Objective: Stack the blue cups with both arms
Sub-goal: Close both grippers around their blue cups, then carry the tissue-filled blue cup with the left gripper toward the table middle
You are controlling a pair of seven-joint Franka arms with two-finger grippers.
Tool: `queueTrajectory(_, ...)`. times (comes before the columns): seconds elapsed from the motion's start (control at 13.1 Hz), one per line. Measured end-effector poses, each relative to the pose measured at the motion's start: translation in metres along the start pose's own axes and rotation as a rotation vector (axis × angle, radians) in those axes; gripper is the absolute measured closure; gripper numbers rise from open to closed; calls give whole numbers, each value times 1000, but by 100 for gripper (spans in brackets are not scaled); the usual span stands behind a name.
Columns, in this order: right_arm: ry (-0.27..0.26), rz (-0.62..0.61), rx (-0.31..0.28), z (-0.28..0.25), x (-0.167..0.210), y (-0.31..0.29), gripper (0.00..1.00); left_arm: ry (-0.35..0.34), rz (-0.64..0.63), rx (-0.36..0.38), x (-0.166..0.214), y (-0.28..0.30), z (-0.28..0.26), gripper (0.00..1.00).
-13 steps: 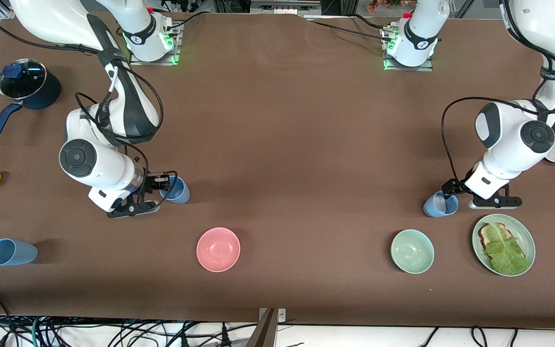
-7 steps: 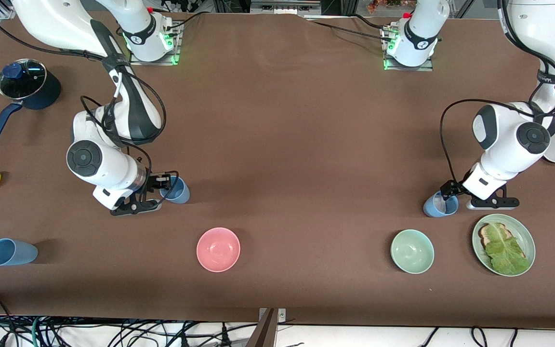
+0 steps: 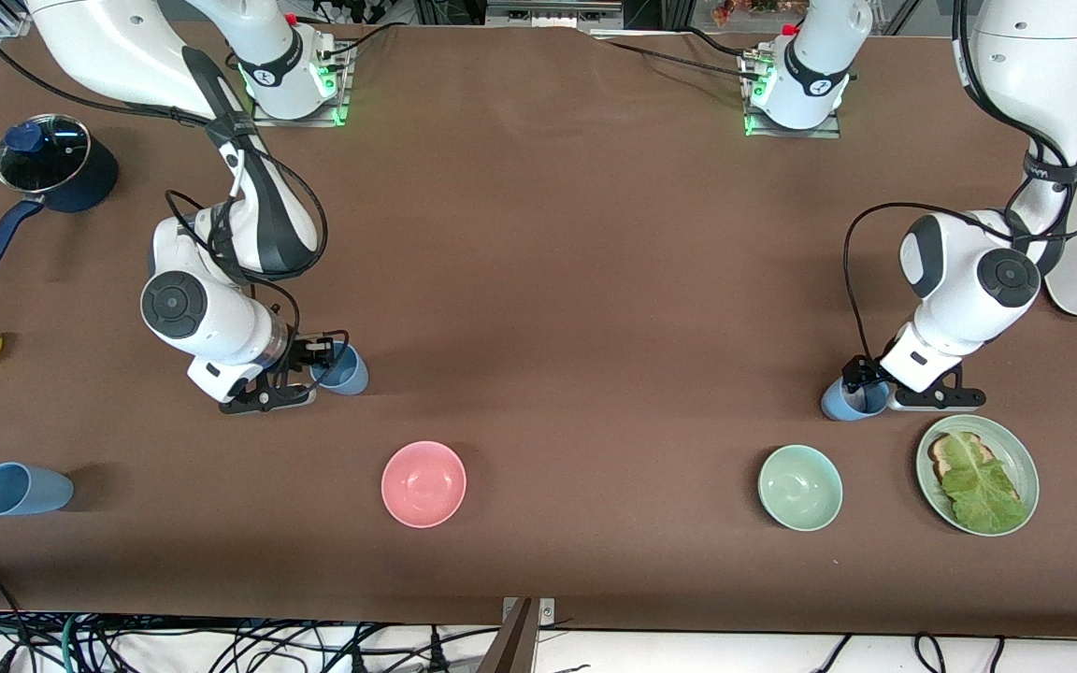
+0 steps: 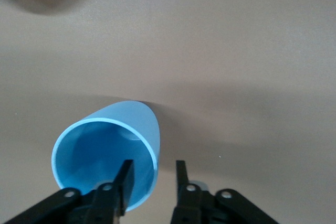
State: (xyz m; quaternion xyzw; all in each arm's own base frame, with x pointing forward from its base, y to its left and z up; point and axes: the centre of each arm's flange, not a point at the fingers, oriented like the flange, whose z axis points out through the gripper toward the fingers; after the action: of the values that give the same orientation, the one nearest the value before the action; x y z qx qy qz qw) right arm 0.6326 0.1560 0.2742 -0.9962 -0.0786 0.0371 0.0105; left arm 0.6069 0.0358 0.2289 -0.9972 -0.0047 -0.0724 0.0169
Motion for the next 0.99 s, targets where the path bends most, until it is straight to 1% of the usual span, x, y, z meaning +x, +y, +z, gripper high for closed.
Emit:
queueTrajectory(0.08, 0, 0, 0, 0, 0, 0, 62, 4, -12, -11, 1, 2, -2, 34)
queueTrajectory(0.23, 0, 0, 0, 0, 0, 0, 76, 8, -26, -28, 2, 7, -4, 57)
queueTrajectory(0.31, 0, 0, 0, 0, 0, 0, 76, 12, -28, -30, 3, 7, -7, 66)
queueTrajectory(0.38, 0, 0, 0, 0, 0, 0, 81, 6, -32, -30, 1, 6, -3, 72)
queueTrajectory(0.46, 0, 0, 0, 0, 0, 0, 81, -3, -36, -30, -1, 4, 2, 82)
queueTrajectory(0.54, 0, 0, 0, 0, 0, 0, 86, -1, -39, -31, -1, 4, 4, 93)
queueTrajectory(0.61, -1, 0, 0, 1, 0, 0, 87, 2, -42, -33, 0, 4, 4, 94)
queueTrajectory(0.69, 0, 0, 0, 1, 0, 0, 92, 3, -46, -34, 0, 4, 4, 94)
queueTrajectory(0.76, 0, 0, 0, 1, 0, 0, 92, 3, -49, -36, 0, 3, 4, 94)
queueTrajectory(0.84, 0, 0, 0, 1, 0, 0, 96, 3, -52, -37, 0, 3, 4, 94)
queueTrajectory(0.99, 0, 0, 0, 1, 0, 0, 96, 4, -57, -39, 0, 3, 4, 94)
